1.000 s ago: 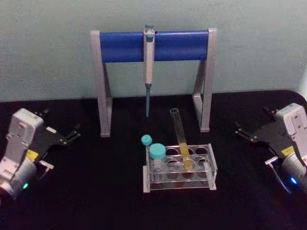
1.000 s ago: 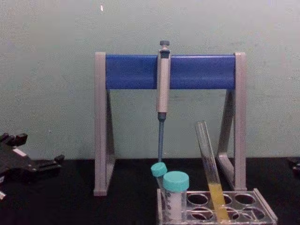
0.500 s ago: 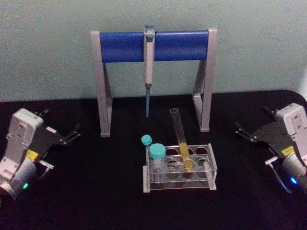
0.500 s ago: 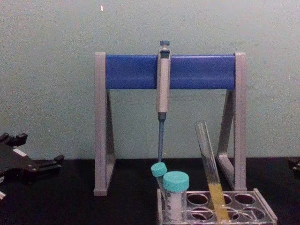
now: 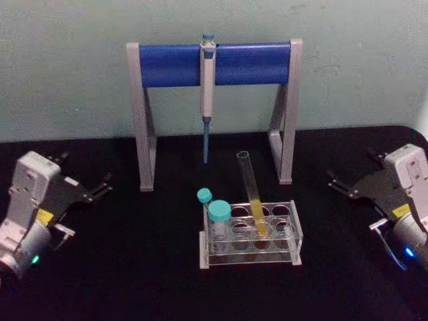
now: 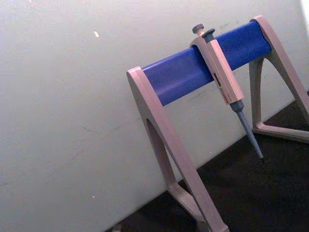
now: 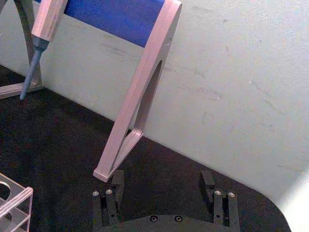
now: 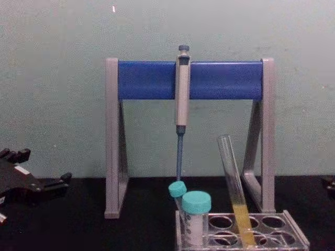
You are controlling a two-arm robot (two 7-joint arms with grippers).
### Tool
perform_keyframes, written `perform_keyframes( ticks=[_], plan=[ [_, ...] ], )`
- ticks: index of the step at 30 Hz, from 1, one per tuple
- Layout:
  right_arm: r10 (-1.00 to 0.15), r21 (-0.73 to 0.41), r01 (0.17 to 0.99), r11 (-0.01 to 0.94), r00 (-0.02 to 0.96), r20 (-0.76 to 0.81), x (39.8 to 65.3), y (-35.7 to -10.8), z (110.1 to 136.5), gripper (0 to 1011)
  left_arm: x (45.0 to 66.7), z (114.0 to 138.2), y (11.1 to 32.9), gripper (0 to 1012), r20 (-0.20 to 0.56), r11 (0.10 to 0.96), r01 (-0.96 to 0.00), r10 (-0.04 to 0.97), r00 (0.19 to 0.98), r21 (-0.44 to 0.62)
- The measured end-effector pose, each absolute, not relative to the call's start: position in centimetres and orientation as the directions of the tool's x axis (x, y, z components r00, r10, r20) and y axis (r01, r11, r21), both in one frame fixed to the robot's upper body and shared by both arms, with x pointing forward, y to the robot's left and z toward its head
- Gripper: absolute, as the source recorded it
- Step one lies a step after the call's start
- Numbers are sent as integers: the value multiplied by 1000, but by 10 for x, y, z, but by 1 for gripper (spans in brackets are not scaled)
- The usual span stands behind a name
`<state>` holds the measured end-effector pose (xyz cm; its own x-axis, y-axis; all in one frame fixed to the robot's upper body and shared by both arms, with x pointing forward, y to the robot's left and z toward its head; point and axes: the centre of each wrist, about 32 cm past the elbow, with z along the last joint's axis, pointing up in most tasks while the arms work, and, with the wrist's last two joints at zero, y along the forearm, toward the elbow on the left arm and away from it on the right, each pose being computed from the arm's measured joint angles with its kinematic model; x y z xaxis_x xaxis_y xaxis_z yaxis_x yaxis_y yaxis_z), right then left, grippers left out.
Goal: Pick up the test tube from the test tube rack, shake it, then place it back into the test tube rack.
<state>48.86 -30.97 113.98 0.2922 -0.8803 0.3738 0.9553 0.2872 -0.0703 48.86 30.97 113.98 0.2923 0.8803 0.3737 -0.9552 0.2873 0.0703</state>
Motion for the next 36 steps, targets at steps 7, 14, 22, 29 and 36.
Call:
perform_keyframes(
  ticks=[7,14,22,29,36],
  plan=[
    [-882,-43,955,293,287,373,488,-309,1142,1000,489,1140,310,1001,374,287,-955,880,292,70],
    [-879,14,941,339,311,362,485,-309,1147,1000,489,1140,310,1001,374,287,-955,880,292,70],
    [-847,52,891,452,410,340,483,-307,1153,1000,489,1140,310,1001,374,287,-955,880,292,70],
    [-793,66,816,574,534,293,482,-300,1157,1000,489,1140,310,1001,374,287,-955,880,292,70],
    [-736,69,745,663,633,238,483,-294,1159,1000,489,1140,310,1001,374,287,-955,880,292,70]
  ],
)
